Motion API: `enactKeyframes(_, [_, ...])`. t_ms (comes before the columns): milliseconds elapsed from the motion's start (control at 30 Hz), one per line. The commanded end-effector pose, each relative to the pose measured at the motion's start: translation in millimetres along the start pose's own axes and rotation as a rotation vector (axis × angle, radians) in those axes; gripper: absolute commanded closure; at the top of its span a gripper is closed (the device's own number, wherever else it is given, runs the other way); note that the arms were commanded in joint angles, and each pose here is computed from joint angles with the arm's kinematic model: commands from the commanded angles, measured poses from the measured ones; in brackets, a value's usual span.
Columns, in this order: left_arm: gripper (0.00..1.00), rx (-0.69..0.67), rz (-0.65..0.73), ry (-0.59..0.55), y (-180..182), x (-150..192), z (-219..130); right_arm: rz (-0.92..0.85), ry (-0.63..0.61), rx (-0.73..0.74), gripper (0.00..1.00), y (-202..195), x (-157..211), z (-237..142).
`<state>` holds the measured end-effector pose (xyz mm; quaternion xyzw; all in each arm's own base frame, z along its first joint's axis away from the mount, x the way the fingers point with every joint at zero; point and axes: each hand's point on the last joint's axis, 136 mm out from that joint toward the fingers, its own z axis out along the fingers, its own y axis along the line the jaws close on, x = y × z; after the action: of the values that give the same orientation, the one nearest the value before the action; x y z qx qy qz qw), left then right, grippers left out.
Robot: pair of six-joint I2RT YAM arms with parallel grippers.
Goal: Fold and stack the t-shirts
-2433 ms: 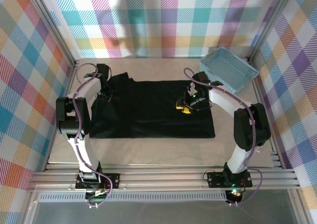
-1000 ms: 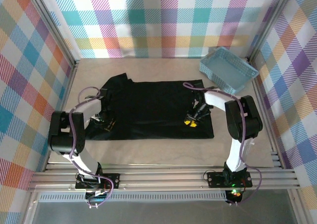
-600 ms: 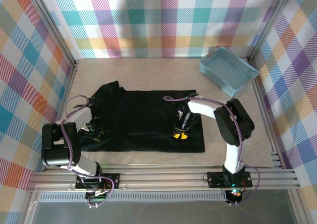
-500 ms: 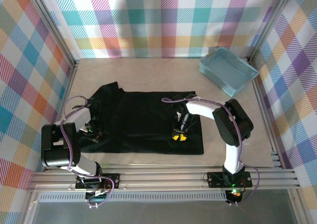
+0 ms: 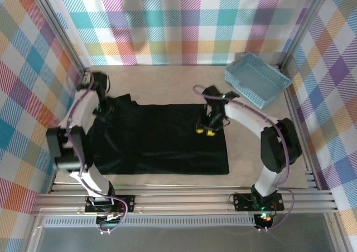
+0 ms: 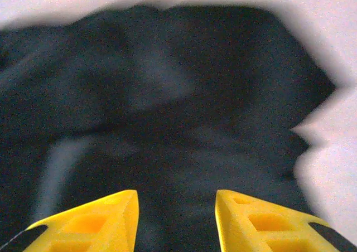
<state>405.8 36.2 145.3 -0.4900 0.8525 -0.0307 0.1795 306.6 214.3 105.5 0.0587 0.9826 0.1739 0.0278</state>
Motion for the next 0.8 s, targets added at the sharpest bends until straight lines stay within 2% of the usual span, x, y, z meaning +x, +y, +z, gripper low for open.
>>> enactKeyframes(0, [0.57, 0.039, 0.256, 0.031, -66, -18, 20, 0.023, -0.108, 0.002, 0.59, -13, -66, -8])
enactKeyframes(133, [0.52, 0.045, 0.210, 0.060, -109, -34, 50, 0.065, -0.145, 0.005, 0.59, -20, -121, -6])
enactKeyframes(267, [0.51, 0.124, 0.117, 0.098, -137, -29, 81, 0.054, -0.167, -0.045, 0.56, -7, -153, 0])
enactKeyframes(500, [0.52, 0.129, 0.044, 0.153, -144, -13, 108, 0.039, -0.173, -0.070, 0.55, 2, -168, 5])
enactKeyframes(767, [0.53, 0.007, 0.018, 0.175, -121, 0, 131, 0.042, -0.167, -0.072, 0.55, 3, -168, 5])
